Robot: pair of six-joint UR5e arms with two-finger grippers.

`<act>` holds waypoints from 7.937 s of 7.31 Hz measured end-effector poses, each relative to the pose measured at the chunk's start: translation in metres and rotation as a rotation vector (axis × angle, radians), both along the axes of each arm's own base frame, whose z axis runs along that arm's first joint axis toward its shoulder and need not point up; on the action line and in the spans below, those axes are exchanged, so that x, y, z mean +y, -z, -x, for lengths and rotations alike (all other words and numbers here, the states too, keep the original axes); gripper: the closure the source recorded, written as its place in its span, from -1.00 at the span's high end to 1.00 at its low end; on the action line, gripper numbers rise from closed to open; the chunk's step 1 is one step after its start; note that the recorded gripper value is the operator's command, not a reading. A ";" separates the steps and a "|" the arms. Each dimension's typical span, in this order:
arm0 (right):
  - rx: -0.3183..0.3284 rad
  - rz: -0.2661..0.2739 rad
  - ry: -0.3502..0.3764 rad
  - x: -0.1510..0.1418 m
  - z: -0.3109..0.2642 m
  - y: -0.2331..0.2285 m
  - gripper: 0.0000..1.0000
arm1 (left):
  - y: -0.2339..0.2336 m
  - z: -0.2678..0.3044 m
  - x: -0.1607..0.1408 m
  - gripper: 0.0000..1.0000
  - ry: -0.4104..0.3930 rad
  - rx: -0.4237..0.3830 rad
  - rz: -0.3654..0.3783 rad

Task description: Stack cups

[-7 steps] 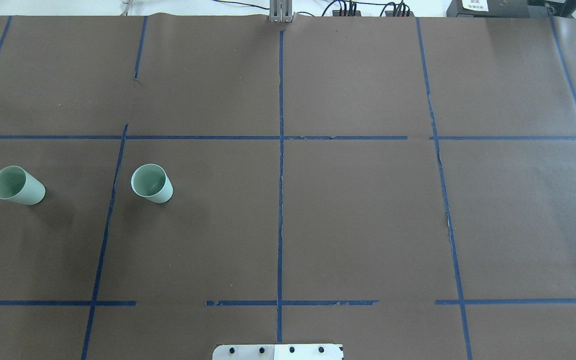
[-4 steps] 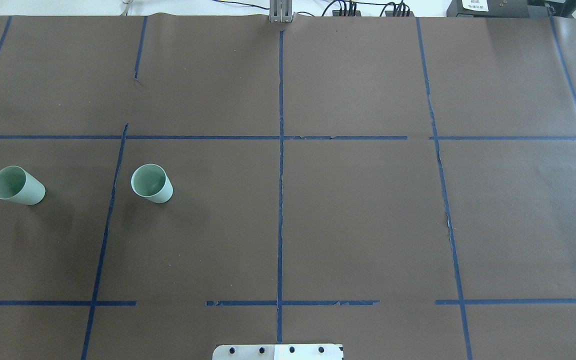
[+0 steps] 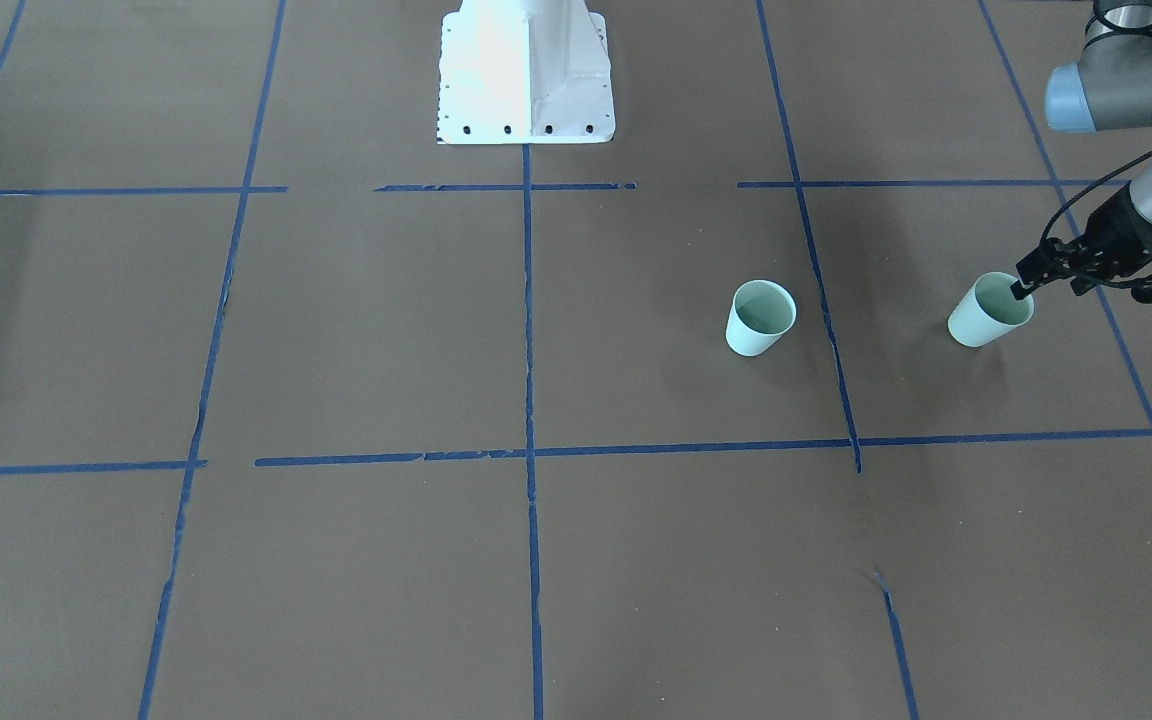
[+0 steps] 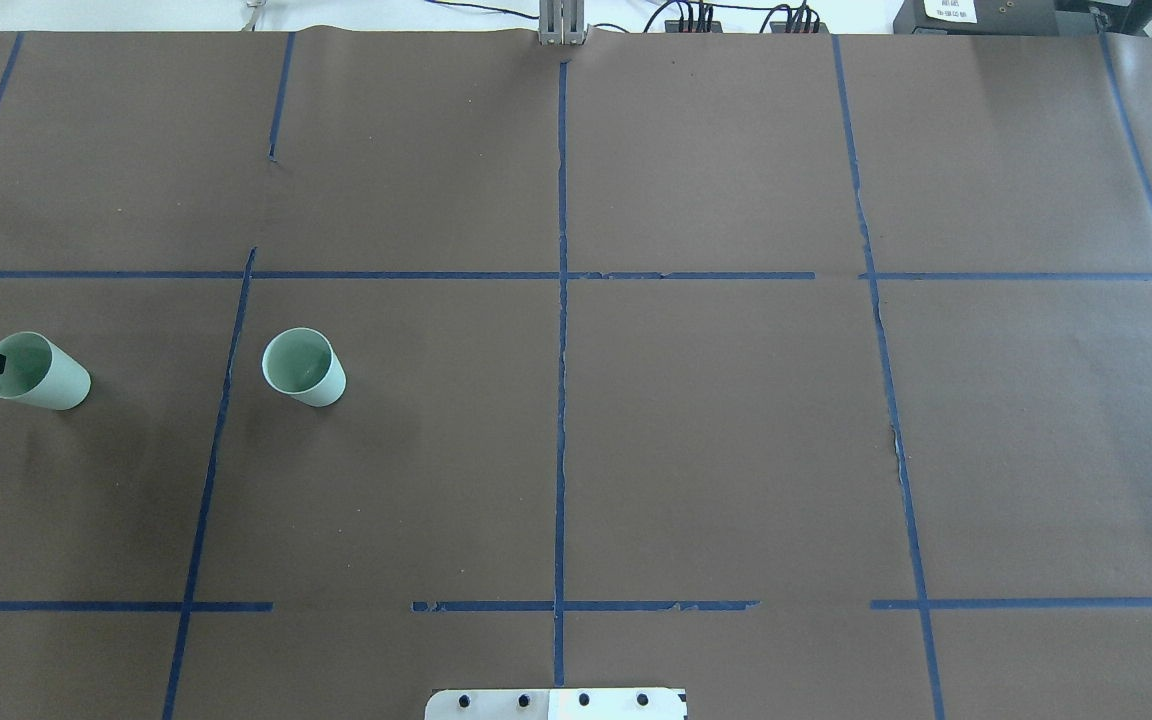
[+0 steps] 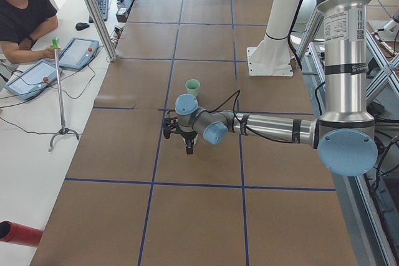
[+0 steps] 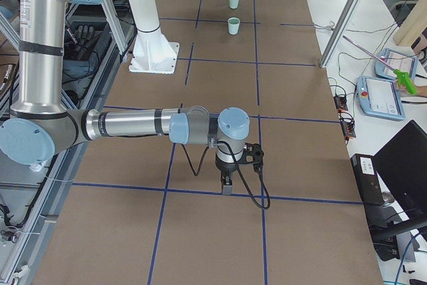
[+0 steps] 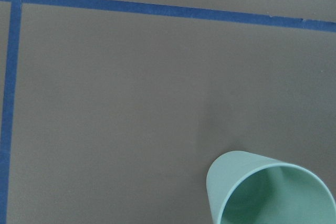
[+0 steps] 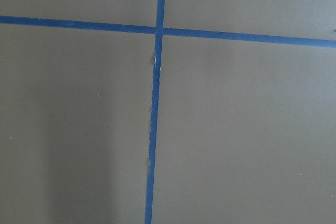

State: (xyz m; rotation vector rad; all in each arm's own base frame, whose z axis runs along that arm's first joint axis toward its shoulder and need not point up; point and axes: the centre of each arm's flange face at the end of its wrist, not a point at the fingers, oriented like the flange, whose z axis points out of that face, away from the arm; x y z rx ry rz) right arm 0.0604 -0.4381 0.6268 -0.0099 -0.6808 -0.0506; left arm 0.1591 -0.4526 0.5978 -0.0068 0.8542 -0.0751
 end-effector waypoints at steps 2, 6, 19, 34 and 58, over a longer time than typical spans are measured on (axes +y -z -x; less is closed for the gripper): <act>0.001 0.000 0.001 0.000 0.000 0.000 1.00 | 0.001 -0.013 -0.003 -0.99 -0.015 0.003 0.004; 0.001 0.000 0.000 0.000 0.000 0.000 1.00 | 0.015 -0.022 -0.004 -1.00 -0.019 0.017 -0.004; 0.001 -0.001 0.000 0.000 0.000 0.001 1.00 | 0.283 -0.164 -0.001 -1.00 0.264 0.109 0.238; 0.000 -0.001 0.000 0.000 0.000 0.001 1.00 | 0.230 -0.076 -0.032 0.61 0.134 0.004 0.008; 0.000 -0.001 0.000 0.000 0.000 0.001 1.00 | -0.044 0.225 0.001 1.00 -0.057 0.009 -0.133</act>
